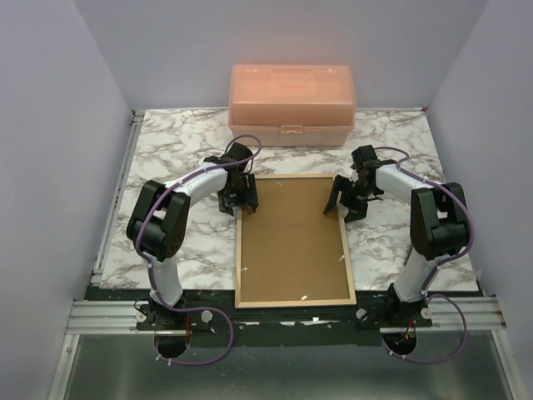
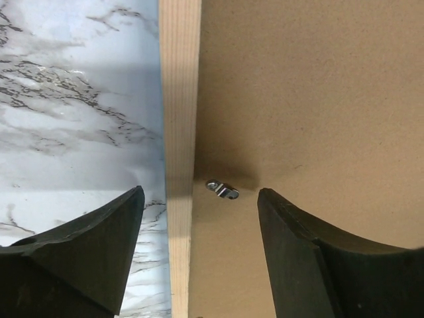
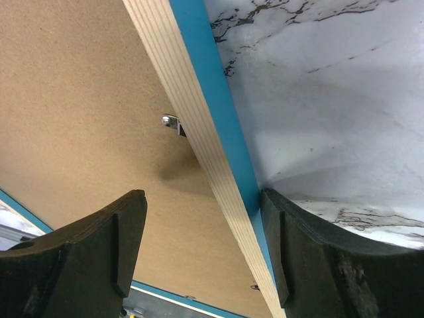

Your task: Put the photo into the frame

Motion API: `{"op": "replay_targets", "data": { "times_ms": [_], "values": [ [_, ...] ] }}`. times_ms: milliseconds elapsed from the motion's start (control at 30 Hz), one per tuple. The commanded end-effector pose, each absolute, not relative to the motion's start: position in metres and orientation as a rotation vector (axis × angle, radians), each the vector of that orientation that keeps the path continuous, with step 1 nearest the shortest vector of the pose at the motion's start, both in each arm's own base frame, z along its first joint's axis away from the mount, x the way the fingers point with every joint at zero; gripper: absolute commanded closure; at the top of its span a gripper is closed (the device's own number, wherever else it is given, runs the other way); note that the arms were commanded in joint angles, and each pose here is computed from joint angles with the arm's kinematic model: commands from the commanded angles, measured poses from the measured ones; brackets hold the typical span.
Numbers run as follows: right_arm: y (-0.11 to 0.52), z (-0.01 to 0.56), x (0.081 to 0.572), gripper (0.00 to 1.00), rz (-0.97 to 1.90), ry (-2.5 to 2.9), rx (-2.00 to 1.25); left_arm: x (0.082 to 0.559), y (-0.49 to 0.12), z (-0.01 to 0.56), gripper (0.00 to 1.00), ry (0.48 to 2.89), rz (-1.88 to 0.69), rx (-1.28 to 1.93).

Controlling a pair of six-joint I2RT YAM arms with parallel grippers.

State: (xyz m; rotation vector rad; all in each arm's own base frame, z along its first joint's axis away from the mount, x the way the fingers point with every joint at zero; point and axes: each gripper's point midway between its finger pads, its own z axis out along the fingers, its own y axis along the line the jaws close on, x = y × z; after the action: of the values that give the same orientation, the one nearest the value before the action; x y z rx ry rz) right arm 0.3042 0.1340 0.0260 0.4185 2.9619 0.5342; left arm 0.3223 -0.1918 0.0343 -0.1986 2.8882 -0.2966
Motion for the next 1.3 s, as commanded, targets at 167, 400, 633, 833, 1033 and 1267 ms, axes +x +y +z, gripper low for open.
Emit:
{"op": "replay_targets", "data": {
  "times_ms": [167,400,633,833,1033,1267],
  "values": [
    [0.138,0.007,0.286,0.24,0.569,3.031,0.416,0.314,-0.192,0.019,0.53,2.929,-0.192,-0.182],
    [0.139,0.004,0.283,0.24,0.578,3.038,0.415,0.314,-0.186,0.01,0.82,2.943,-0.136,-0.186],
    [0.14,0.002,0.283,0.24,0.588,3.041,0.415,0.306,-0.173,0.011,1.0,2.942,-0.07,-0.15],
    [0.141,0.004,0.284,0.24,0.597,3.038,0.412,0.302,-0.161,0.017,1.0,2.928,-0.006,-0.138],
    [0.141,0.005,0.285,0.24,0.599,3.035,0.412,0.303,-0.15,0.035,1.0,2.883,0.041,-0.133],
    [0.142,0.005,0.285,0.24,0.605,3.032,0.411,0.305,-0.156,0.034,1.0,2.88,-0.006,-0.123]
  ]
}}
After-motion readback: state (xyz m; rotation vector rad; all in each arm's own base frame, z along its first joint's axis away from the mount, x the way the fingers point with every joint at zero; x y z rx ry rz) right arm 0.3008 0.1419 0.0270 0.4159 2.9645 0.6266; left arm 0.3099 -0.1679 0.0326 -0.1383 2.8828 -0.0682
